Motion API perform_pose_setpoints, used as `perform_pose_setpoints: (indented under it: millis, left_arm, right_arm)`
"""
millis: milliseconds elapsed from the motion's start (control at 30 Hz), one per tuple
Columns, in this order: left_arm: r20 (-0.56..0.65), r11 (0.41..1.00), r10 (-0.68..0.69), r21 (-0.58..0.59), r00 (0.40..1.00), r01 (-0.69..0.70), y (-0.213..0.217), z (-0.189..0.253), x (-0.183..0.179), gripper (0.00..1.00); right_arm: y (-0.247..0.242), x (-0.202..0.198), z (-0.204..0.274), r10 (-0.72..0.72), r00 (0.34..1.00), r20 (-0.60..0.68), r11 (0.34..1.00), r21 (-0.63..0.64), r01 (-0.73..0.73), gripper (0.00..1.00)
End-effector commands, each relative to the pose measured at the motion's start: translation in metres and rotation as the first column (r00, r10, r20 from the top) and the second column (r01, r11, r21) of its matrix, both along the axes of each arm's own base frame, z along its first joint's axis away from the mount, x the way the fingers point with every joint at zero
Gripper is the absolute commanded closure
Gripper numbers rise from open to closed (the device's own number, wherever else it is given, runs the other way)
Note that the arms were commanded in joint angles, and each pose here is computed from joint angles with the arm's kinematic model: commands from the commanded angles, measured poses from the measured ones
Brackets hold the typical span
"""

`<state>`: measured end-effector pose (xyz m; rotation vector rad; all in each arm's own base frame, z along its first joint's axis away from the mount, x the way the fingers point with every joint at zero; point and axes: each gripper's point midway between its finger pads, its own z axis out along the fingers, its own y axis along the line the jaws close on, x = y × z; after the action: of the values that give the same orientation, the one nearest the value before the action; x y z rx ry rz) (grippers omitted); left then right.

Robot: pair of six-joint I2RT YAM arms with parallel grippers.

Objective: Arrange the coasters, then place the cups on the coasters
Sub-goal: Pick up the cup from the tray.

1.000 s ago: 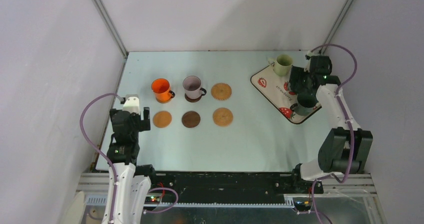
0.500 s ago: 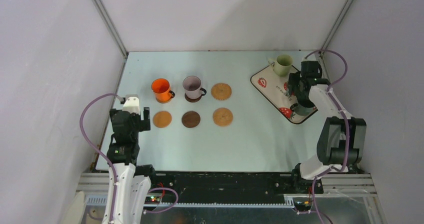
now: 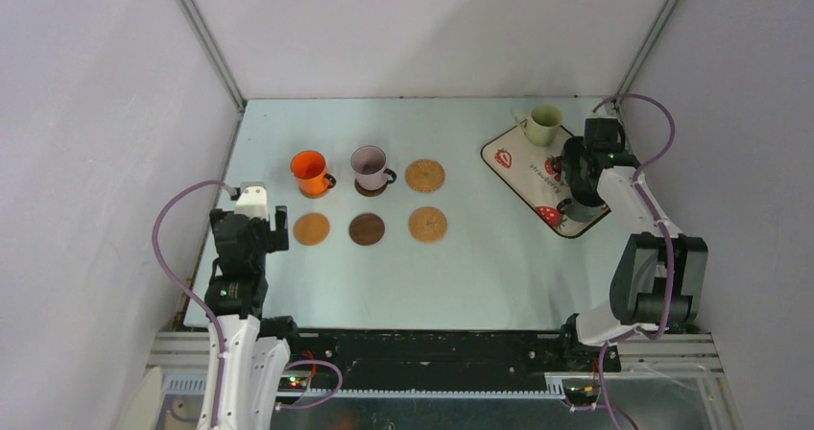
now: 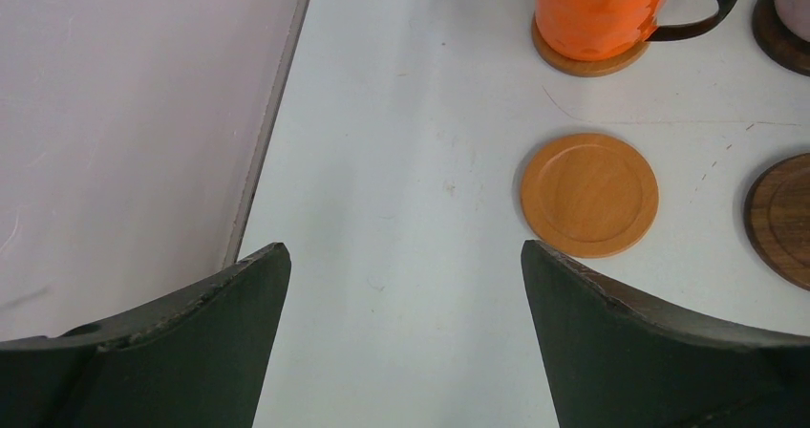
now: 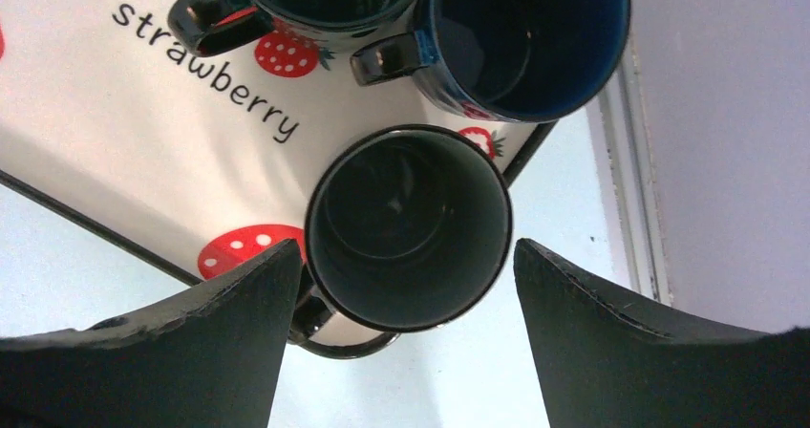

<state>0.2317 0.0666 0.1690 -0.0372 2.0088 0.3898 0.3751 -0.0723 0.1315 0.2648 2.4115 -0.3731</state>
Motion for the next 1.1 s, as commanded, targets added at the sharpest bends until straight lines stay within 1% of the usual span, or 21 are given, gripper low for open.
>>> perform_pose_setpoints:
  millis: [0,133,267,433,567,800,933,1067]
  left_arm:
    - [0.035,0.999,-0.038,0.007,0.999,0.038,-0.004,0.012,0.003,0.02]
    - [0.044,0.999,-0.03,0.01,0.999,0.03,-0.003,0.014,0.002,0.02]
    - [0.048,0.999,-0.038,0.007,0.998,0.037,-0.005,0.014,0.001,0.02]
    - [0.044,0.999,-0.045,0.006,0.998,0.045,-0.006,0.012,0.003,0.02]
    - [0.045,0.999,-0.037,0.01,0.998,0.036,-0.004,0.012,0.003,0.02]
    - [0.047,0.999,-0.041,0.008,0.998,0.04,-0.005,0.012,0.004,0.02]
    - [0.044,0.999,-0.039,0.009,0.998,0.039,-0.004,0.011,0.003,0.02]
    - [0.049,0.998,-0.06,0.0,0.997,0.06,-0.008,0.013,0.003,0.02]
  right_arm:
    - [-0.007,-0.003,0.018,-0.003,0.998,0.055,1.0,-0.027,0.005,0.14]
    - [0.004,0.0,0.024,0.026,0.997,0.072,0.998,-0.054,-0.022,0.13]
    - [0.014,0.008,0.019,0.054,0.997,0.056,0.991,-0.123,-0.047,0.1]
    - [0.015,0.017,0.002,0.065,0.998,-0.002,0.971,-0.232,-0.064,0.07]
    - [0.014,0.016,-0.005,0.079,0.996,-0.044,0.962,-0.258,-0.087,0.07]
    - [0.028,0.0,-0.007,0.128,0.982,-0.141,0.926,-0.338,-0.169,0.08]
    - [0.03,-0.008,0.006,0.152,0.98,-0.125,0.906,-0.379,-0.189,0.07]
    - [0.027,-0.022,0.003,0.159,0.973,-0.167,0.898,-0.386,-0.213,0.07]
